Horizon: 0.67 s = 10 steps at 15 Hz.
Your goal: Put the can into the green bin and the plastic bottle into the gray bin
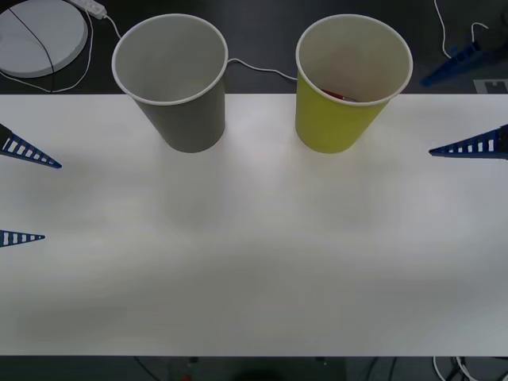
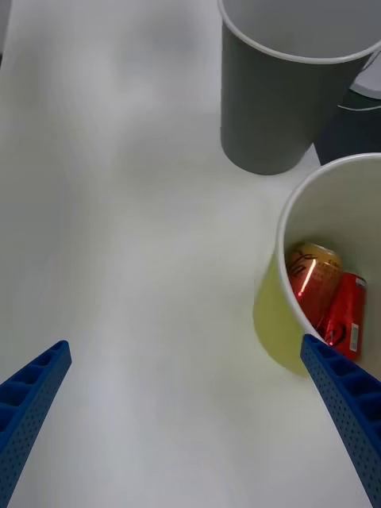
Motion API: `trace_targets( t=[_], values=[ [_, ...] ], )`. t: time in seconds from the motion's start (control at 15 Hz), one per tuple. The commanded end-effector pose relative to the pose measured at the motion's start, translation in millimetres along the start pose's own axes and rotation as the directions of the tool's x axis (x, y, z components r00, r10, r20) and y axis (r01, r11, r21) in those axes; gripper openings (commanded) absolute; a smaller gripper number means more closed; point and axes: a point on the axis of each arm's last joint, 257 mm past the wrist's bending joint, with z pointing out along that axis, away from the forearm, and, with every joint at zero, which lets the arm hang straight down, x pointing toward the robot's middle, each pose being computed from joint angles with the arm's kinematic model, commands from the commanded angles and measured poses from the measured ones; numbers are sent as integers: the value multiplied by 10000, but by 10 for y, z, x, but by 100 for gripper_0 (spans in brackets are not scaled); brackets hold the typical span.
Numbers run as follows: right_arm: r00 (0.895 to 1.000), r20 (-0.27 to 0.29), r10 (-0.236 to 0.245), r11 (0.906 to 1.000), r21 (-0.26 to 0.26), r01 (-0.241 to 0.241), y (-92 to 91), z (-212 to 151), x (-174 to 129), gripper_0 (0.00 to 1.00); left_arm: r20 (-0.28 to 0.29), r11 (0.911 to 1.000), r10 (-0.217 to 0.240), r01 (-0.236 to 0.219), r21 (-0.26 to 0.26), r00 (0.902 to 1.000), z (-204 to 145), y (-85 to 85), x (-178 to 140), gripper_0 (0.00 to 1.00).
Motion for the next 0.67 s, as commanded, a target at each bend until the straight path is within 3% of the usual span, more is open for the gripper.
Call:
trace_targets(
  t=[0.07, 0.47, 0.67],
  values=[
    [9991, 272, -338, 9992, -180, 343, 187, 4, 156, 100, 0, 10000, 0, 0, 0, 10000, 0, 0, 0, 100],
    [9950, 623, -779, 9968, -116, 788, 526, 6, 512, 100, 0, 10000, 0, 0, 0, 10000, 0, 0, 0, 100],
    [9962, 193, -851, 9963, -59, 853, 701, 15, 648, 100, 0, 10000, 0, 0, 0, 10000, 0, 0, 0, 100]
  ],
)
